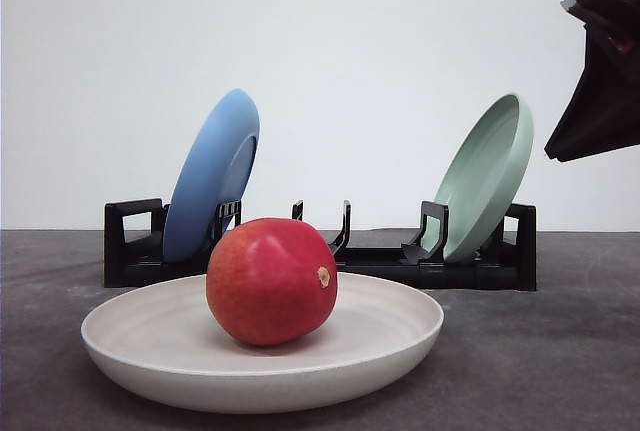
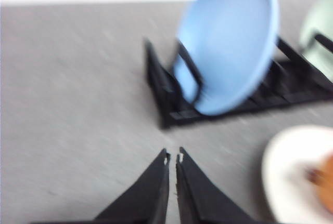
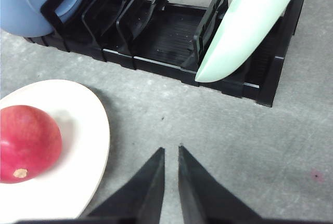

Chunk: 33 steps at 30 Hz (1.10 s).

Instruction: Place pomegranate in white plate

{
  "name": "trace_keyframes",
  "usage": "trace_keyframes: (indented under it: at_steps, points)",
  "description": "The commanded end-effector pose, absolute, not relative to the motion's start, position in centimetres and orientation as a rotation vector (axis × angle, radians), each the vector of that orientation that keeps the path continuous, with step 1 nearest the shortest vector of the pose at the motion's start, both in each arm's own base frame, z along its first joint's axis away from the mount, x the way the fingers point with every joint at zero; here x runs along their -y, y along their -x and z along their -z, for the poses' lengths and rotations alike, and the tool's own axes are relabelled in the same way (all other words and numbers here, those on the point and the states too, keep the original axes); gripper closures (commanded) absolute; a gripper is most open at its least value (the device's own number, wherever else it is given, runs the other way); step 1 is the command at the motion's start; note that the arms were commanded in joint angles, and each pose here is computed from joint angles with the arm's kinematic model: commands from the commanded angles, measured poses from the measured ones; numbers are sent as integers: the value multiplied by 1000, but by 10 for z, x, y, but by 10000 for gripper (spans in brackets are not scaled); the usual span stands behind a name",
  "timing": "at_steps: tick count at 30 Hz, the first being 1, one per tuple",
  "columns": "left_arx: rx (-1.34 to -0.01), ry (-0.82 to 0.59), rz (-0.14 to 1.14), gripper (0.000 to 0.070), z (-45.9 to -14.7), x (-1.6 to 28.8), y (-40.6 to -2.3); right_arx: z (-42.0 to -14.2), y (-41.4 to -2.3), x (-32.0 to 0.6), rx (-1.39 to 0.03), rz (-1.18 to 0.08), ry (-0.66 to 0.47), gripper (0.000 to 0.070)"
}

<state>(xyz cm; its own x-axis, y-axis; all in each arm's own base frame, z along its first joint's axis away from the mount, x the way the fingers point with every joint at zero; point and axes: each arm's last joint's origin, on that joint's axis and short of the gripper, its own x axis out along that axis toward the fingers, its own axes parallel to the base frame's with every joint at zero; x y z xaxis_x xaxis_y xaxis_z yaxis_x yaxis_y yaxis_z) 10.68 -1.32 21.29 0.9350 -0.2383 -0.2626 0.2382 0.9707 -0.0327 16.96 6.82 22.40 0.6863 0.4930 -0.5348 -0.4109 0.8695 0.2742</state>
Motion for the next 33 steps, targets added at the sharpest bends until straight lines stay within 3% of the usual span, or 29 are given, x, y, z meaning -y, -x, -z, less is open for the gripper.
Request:
trace_keyframes:
  at_steps: [1,16,24,33]
  points:
    - [-239,-6,219,700,-204,12,-105,-225,-171,-69,-626,-516,-129,659]
    - [-174,-5,106,700,-151,5,-95,-225,-171,-69,-627,-517,-129,659]
    - [-177,-14,28,700,-149,3,-96,-225,-171,-69,-627,-517,-129,659]
    - [-177,10,27,700,-149,3,-96,-225,-171,-69,-626,-517,-129,659]
